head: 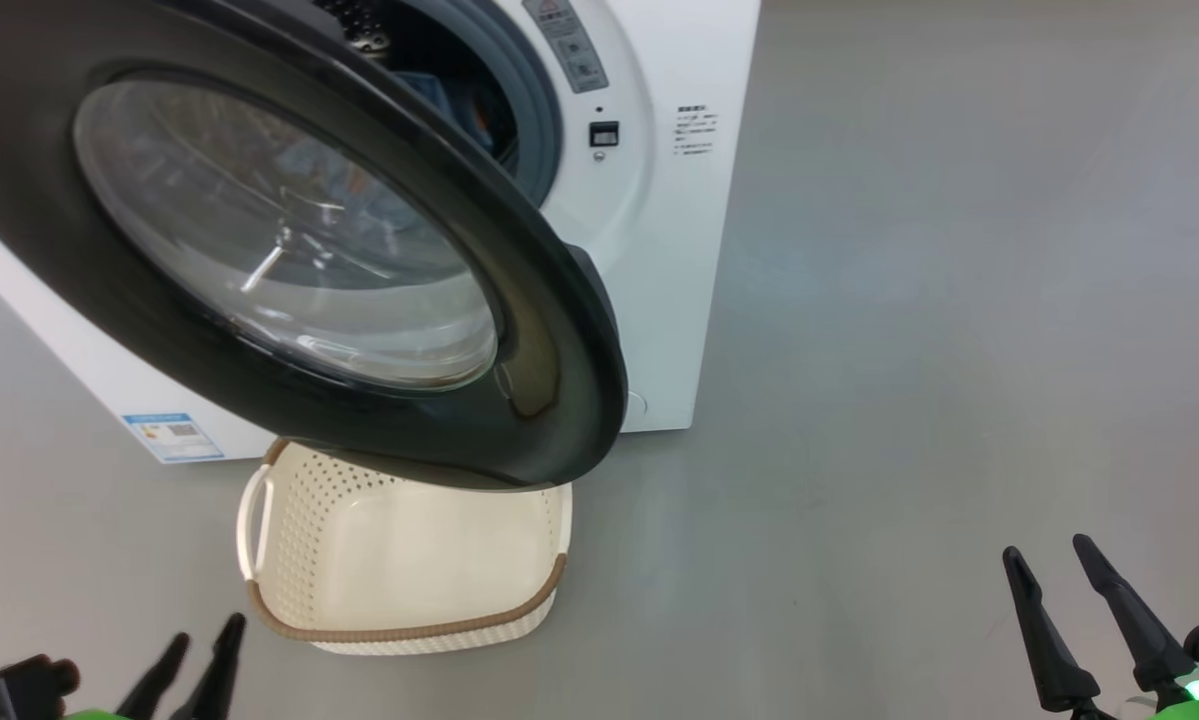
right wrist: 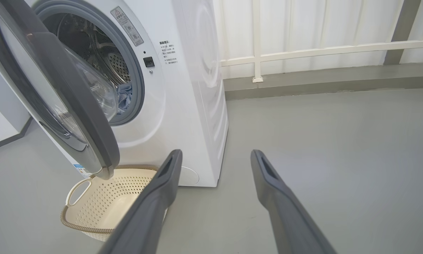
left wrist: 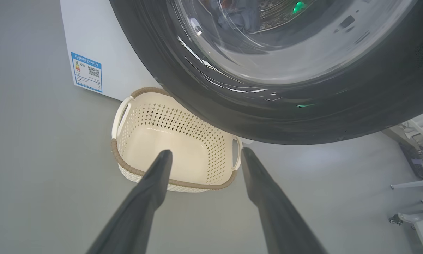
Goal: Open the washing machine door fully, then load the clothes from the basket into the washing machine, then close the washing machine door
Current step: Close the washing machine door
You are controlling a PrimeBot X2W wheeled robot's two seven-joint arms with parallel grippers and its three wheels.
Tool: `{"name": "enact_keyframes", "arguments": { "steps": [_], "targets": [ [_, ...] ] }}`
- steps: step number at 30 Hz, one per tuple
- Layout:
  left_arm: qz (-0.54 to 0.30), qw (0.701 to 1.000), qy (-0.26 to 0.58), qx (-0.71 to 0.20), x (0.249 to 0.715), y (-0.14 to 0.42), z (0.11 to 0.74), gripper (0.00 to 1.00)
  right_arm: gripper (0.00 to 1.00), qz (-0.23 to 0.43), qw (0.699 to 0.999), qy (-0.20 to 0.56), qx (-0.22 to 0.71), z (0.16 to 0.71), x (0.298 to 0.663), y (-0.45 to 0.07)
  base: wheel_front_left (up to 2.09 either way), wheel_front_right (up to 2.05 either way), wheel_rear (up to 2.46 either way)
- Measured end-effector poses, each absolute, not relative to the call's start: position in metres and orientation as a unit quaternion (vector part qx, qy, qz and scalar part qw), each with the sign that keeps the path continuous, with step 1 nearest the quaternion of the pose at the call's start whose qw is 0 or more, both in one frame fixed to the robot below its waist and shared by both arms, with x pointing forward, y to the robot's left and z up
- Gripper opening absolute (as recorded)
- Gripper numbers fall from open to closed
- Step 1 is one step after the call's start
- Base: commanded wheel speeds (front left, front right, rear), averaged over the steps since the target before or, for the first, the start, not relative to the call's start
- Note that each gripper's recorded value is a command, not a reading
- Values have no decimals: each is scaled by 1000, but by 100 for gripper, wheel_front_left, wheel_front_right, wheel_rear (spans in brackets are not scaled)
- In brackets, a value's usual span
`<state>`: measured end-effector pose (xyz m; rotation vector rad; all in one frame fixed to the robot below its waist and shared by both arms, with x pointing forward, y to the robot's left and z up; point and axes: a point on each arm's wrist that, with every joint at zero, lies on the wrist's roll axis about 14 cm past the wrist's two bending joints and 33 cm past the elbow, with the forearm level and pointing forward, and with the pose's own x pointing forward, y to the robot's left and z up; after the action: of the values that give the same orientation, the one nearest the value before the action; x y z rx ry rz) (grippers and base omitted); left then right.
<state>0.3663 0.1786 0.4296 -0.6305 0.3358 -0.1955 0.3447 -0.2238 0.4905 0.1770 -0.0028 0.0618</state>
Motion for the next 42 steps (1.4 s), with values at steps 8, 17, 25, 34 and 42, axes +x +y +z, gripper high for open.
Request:
{"name": "enact_keyframes", "arguments": {
  "steps": [8,17,25,34,42],
  "targets": [
    [-74,961,115,-240,375,188,435,100,100,10,996,-5,85,493,338,-237,0,0,0],
    [-54,983,70,-164,364,188,446,100,100,7,996,-12,85,496,337,-239,0,0,0],
    [-38,993,26,-110,363,188,466,100,100,7,996,-15,87,498,337,-239,0,0,0],
    [-33,997,36,-64,355,185,459,100,100,9,996,-13,90,496,337,-235,0,0,0],
    [-28,997,38,-69,354,184,457,100,100,12,996,-11,91,495,338,-233,0,0,0]
  ]
}}
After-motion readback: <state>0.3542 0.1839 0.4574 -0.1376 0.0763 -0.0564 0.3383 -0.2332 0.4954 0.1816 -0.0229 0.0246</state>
